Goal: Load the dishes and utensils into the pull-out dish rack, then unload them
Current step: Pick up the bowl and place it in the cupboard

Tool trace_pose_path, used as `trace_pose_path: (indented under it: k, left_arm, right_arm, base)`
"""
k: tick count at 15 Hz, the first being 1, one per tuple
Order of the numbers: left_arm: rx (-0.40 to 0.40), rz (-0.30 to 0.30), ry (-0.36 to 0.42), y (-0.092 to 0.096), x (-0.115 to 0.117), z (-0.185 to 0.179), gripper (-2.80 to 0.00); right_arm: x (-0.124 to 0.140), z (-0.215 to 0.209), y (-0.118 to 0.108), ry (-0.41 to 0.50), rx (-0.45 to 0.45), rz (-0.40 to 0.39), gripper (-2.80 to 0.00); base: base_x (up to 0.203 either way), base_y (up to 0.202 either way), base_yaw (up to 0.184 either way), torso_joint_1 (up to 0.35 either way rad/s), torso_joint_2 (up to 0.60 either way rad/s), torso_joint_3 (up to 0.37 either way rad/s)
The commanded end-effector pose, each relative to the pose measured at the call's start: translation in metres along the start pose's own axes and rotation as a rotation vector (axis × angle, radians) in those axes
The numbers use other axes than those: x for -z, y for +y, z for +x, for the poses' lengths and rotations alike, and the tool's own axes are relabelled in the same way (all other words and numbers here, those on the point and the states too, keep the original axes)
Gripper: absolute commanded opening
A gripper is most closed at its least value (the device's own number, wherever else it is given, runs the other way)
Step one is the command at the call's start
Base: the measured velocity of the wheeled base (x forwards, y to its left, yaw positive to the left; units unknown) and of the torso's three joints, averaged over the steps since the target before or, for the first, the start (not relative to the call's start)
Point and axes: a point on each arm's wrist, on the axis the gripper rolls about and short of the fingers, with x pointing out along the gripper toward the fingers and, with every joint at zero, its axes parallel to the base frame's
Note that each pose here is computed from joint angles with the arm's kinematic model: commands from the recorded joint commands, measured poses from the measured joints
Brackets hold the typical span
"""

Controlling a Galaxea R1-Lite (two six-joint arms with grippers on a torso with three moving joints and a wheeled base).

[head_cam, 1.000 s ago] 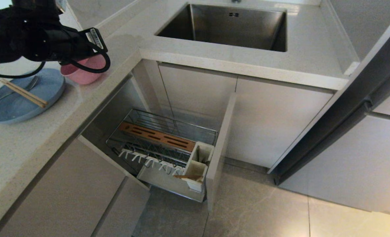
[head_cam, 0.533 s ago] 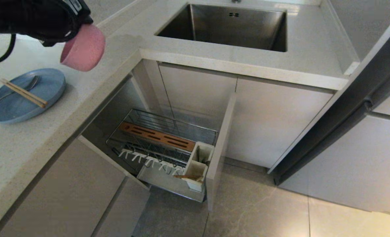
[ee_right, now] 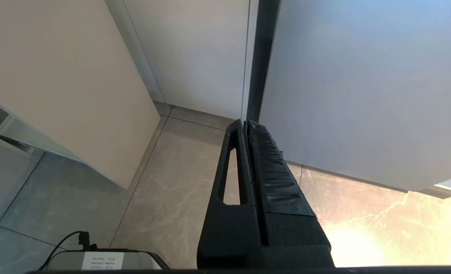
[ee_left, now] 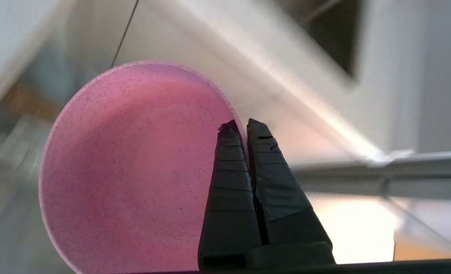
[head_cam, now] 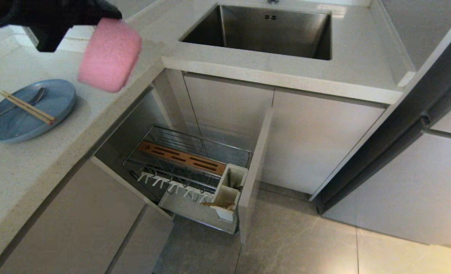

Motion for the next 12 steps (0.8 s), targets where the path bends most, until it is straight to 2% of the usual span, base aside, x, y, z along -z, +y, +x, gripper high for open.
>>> trace_pose_path:
  k: [1, 3, 4, 6, 8, 12]
  left_arm:
    - [-0.033, -0.021, 0.05, 0.0, 0.008, -0.001, -2.8]
    - [-0.049, -0.138, 0.046, -0.003, 0.012, 0.003, -2.8]
    - [-0.028, -0.198, 0.046, -0.006, 0.017, 0.005, -2.8]
    - [0.024, -0.288, -0.001, -0.012, 0.026, 0.014, -2.8]
    - [0.069, -0.352, -0.087, -0.015, 0.039, 0.031, -2.8]
    - [0.092, -0.433, -0.248, -0.008, 0.078, 0.074, -2.8]
  right_arm:
    - [0.002, 0.001, 0.0, 0.008, 0.0, 0.0, -2.8]
    - [0.002, 0.001, 0.0, 0.007, 0.0, 0.0, -2.8]
    - [0.002, 0.001, 0.0, 0.007, 0.0, 0.0, -2.8]
    - [0.002, 0.001, 0.0, 0.007, 0.0, 0.0, -2.8]
    - [0.002, 0.001, 0.0, 0.007, 0.0, 0.0, -2.8]
    - [0.002, 0.001, 0.0, 0.007, 0.0, 0.0, -2.8]
  base:
    - [0.0, 0.0, 0.0, 0.0, 0.0, 0.0]
    - [0.0, 0.0, 0.0, 0.0, 0.0, 0.0]
    - [0.0, 0.0, 0.0, 0.0, 0.0, 0.0]
    - [0.0, 0.0, 0.0, 0.0, 0.0, 0.0]
    - [0.0, 0.0, 0.0, 0.0, 0.0, 0.0]
    - [0.0, 0.0, 0.0, 0.0, 0.0, 0.0]
